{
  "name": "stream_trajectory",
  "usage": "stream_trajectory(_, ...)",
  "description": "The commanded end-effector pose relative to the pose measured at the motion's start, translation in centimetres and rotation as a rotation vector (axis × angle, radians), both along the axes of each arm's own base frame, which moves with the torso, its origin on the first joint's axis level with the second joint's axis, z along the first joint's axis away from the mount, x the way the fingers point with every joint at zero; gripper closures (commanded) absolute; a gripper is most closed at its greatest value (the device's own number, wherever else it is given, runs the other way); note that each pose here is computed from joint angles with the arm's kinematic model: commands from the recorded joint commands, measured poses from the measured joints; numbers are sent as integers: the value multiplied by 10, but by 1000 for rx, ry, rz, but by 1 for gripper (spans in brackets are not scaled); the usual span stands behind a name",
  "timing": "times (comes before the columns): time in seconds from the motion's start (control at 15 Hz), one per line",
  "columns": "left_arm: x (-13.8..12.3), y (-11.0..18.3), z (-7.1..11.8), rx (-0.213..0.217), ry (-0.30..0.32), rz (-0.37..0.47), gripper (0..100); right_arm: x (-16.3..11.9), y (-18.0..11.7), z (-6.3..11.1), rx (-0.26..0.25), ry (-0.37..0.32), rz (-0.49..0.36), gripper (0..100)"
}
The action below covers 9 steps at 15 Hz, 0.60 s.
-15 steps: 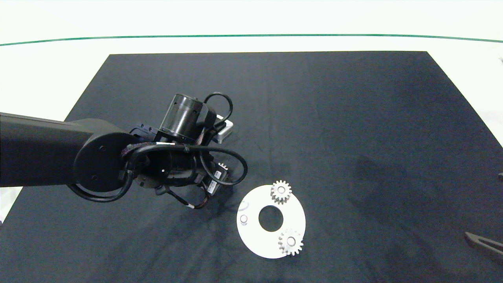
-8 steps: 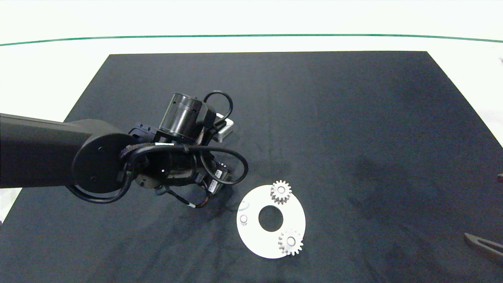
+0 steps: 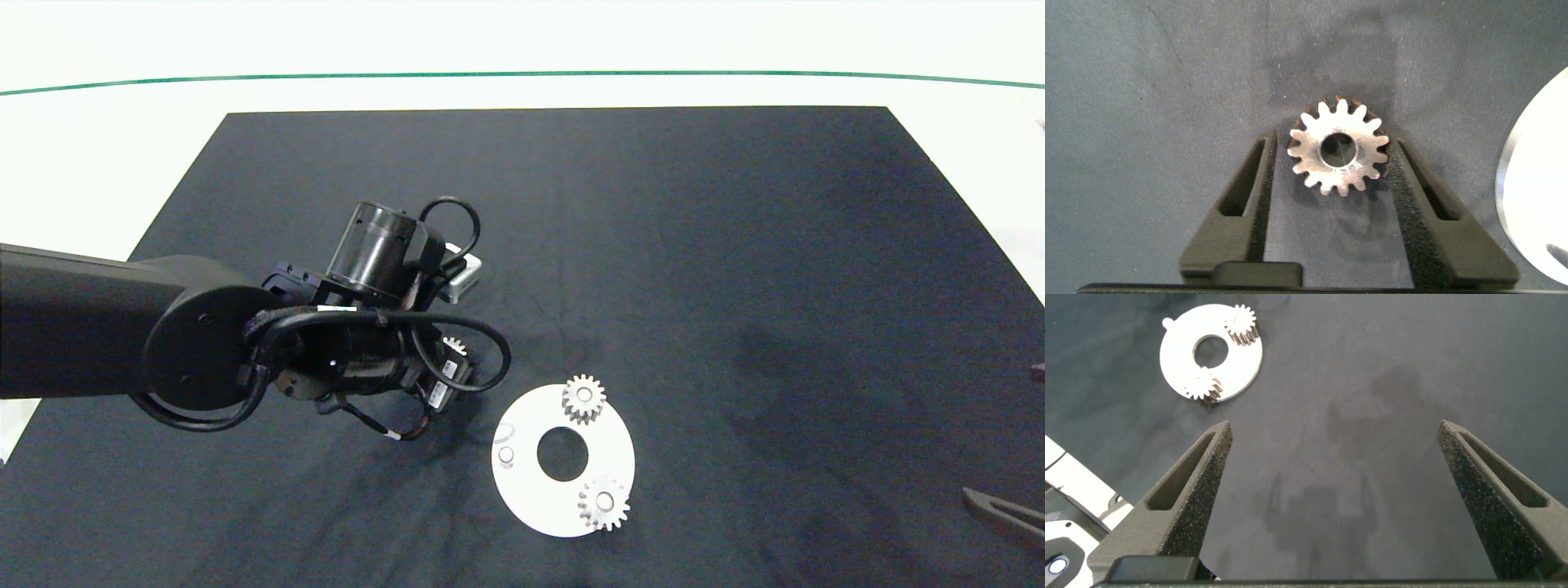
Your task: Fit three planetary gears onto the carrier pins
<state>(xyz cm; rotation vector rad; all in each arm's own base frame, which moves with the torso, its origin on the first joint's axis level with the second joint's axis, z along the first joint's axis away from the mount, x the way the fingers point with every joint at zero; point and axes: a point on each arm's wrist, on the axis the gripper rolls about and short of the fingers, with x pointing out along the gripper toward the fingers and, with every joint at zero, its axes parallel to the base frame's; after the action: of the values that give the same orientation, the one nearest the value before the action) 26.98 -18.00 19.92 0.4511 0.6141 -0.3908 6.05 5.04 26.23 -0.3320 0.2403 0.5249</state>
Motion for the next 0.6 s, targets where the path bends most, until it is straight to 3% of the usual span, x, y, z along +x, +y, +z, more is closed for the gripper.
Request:
stream_trajectory(0.07, -2, 0, 1, -27, 10, -1, 58, 1, 1, -1, -7, 5, -1, 0)
stream_trajectory(0.6, -13, 8, 15, -73, -15, 6, 74, 0, 1, -2, -15, 3, 15, 0)
